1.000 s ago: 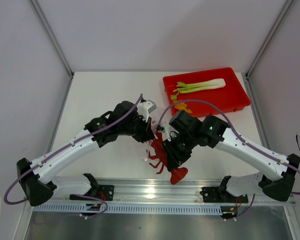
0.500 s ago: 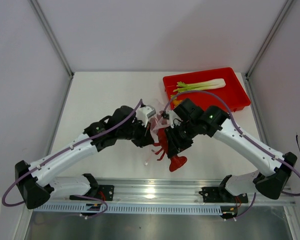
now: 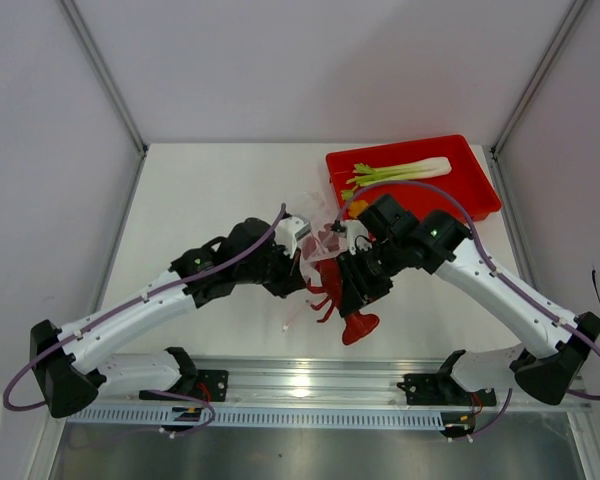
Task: Place the food in the zip-top bag and seal the zipper
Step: Place the fake lobster in the zipper food storage bag.
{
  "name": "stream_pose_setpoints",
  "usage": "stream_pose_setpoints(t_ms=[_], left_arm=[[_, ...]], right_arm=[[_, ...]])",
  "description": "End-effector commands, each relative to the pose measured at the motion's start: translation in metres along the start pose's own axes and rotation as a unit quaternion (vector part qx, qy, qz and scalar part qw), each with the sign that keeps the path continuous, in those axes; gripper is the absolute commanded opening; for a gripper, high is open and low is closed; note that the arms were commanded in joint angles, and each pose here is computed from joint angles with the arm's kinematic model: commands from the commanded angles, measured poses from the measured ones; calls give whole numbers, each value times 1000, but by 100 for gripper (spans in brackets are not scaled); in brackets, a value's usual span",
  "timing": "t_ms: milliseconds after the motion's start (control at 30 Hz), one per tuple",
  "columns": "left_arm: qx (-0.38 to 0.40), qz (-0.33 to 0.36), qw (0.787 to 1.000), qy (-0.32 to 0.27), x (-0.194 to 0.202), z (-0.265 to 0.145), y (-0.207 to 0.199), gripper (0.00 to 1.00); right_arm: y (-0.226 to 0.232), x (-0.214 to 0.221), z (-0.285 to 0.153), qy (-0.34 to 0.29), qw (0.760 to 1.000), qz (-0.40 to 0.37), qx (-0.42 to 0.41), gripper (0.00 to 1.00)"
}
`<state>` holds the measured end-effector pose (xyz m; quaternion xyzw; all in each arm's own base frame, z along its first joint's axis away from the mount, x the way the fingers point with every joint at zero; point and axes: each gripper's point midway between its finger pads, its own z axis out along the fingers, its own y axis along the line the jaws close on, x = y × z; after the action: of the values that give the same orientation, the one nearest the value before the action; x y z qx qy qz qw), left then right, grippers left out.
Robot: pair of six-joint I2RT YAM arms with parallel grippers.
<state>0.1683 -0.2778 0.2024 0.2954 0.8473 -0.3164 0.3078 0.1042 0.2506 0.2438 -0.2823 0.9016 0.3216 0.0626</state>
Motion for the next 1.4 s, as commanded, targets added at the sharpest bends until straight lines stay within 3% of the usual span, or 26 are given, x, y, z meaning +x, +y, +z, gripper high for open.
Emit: stream_pose_setpoints(t_ms=[0,200,633,1367], left_arm=[[-50,0,998,-49,-24,-6,13,1],[-78,19,996,-47,-38,-4,20,1],[-41,11,998,-48,-19,1,13,1],[14,6,999,-51,-23,-2,-17,1]], right_arm=[[22,14,-11,5,998,-25,-51,0],[20,34,-7,39,998,-26,-43,0],[39,12,-17,22,998,-12,-60,1],[19,-9,-3,37,999,3,-4,0]])
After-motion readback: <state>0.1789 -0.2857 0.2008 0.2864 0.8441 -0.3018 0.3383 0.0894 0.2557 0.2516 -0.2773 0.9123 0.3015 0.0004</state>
